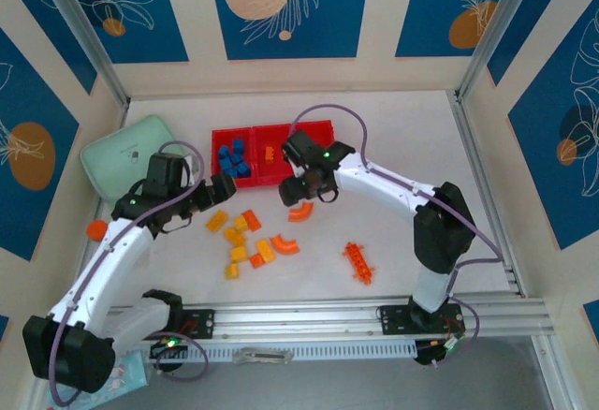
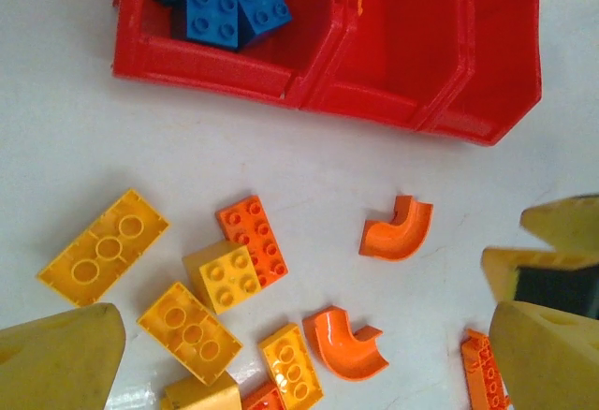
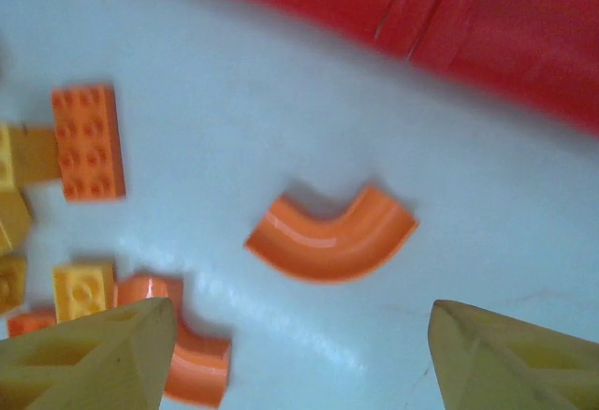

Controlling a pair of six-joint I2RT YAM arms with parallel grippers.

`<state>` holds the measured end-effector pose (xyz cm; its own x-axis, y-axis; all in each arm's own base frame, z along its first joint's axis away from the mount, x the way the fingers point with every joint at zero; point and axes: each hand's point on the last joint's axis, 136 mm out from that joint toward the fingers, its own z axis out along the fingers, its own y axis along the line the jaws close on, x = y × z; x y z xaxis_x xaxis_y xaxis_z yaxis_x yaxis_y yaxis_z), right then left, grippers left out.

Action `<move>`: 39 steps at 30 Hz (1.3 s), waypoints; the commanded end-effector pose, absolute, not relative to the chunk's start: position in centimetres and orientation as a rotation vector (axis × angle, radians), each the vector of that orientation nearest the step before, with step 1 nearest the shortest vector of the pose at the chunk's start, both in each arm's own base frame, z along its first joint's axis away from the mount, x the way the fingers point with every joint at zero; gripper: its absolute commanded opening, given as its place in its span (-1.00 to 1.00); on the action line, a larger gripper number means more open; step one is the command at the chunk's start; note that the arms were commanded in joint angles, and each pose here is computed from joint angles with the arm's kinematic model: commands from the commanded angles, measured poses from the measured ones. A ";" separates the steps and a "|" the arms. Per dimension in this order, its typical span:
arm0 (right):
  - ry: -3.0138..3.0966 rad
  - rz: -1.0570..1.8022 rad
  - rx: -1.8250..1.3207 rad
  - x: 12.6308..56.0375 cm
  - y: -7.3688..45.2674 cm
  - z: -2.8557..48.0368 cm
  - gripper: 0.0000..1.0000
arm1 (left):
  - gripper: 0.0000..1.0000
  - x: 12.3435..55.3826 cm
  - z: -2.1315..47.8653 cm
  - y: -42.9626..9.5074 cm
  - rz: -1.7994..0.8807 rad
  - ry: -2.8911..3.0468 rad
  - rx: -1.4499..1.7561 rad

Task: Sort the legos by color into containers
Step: Place the lego in the container, then pick up the lego from the bottom-center of the table.

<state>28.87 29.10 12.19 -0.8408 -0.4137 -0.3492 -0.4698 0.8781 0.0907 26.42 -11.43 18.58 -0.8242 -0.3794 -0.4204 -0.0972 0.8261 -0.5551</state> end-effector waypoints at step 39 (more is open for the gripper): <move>2.765 0.168 -1.096 20.2 32.0 2.5 0.69 | 0.99 21.6 14.5 -11.2 -0.598 2.559 -0.454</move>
<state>19.82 30.96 2.34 -0.7435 -0.6455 -0.1746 -0.6613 0.7486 0.0482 22.24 -11.85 15.07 -0.8329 -0.4063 -0.3757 -0.1775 0.8392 -0.5141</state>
